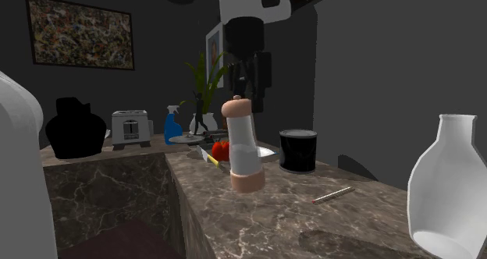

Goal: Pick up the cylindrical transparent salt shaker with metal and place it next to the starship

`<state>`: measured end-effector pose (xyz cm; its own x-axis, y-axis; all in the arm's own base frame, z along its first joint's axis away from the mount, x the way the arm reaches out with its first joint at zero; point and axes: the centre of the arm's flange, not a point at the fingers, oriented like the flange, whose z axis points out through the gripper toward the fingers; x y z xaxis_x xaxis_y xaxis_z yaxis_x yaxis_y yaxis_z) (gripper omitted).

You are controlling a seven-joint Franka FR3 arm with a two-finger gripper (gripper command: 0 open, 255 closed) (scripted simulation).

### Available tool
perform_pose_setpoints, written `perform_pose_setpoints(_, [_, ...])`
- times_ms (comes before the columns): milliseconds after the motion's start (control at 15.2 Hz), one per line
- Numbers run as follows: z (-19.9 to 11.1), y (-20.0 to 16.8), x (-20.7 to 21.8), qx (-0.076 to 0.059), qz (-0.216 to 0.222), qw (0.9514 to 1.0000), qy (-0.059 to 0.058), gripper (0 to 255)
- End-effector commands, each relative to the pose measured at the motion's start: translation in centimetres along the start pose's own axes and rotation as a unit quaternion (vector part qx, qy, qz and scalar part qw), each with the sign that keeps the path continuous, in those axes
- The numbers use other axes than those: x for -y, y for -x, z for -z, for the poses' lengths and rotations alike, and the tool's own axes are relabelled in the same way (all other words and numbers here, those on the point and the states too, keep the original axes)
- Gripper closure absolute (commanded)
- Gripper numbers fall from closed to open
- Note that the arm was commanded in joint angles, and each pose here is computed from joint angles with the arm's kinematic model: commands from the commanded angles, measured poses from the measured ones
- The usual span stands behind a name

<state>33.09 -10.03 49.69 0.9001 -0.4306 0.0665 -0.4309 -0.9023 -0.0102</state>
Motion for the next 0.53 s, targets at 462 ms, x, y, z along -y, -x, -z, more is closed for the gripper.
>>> perform_pose_setpoints(462, [4.7, -0.3, 0.1, 0.000, 0.000, 1.0000, 0.000, 255])
